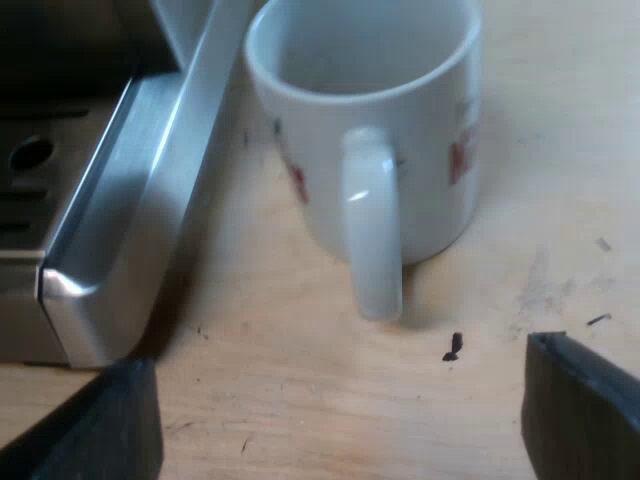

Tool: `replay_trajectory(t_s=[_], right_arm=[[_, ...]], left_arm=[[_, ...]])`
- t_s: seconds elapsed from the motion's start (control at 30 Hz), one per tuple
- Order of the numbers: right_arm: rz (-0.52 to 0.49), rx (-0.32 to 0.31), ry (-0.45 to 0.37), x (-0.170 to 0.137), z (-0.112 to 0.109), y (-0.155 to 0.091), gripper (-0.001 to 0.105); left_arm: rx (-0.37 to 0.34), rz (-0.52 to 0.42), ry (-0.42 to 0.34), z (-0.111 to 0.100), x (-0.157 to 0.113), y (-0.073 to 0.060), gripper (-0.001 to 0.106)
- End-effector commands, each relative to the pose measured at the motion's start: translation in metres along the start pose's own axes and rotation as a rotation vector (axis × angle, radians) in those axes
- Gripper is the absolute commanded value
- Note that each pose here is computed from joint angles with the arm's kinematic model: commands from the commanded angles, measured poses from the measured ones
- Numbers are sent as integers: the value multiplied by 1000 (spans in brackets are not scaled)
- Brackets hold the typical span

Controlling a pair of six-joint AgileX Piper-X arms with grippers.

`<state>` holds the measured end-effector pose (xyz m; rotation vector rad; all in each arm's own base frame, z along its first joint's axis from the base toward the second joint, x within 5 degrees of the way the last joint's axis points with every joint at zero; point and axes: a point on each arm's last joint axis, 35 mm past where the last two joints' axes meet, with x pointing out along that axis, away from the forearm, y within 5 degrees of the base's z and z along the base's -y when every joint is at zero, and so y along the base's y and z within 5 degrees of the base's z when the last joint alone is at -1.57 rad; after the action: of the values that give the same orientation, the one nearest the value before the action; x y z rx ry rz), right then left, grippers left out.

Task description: Place mug into machine

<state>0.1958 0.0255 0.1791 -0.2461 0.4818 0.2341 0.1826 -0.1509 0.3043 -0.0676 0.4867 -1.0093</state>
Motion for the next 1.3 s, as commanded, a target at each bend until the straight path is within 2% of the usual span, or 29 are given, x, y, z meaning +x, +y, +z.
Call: replay_trajectory(t_s=[0.03, 0.07, 0.13, 0.23, 0.4, 0.67, 0.9, 1.07, 1.3], right_arm=[[-91, -33, -3, 6, 2, 5, 76], [-143, -14, -10, 9, 3, 6, 76], [-183, 23, -39, 14, 6, 8, 76], [-182, 66, -60, 22, 5, 10, 76], [-173, 67, -28, 34, -5, 12, 76], [-162, 66, -95, 50, -7, 14, 76], [-160, 49, -79, 63, -14, 15, 76], [-163, -12, -76, 79, -9, 15, 76], [-164, -11, -85, 97, 1, 13, 76]], left_arm=[[12, 3, -27, 5, -1, -2, 71], [12, 3, -27, 5, -1, -2, 71], [12, 3, -27, 5, -1, -2, 71], [12, 3, -27, 5, -1, -2, 71], [12, 3, -27, 5, -1, -2, 71], [12, 3, -27, 5, -1, -2, 71], [15, 3, -27, 5, -1, -2, 71], [15, 3, -27, 5, -1, -2, 71], [15, 3, -27, 5, -1, -2, 71]])
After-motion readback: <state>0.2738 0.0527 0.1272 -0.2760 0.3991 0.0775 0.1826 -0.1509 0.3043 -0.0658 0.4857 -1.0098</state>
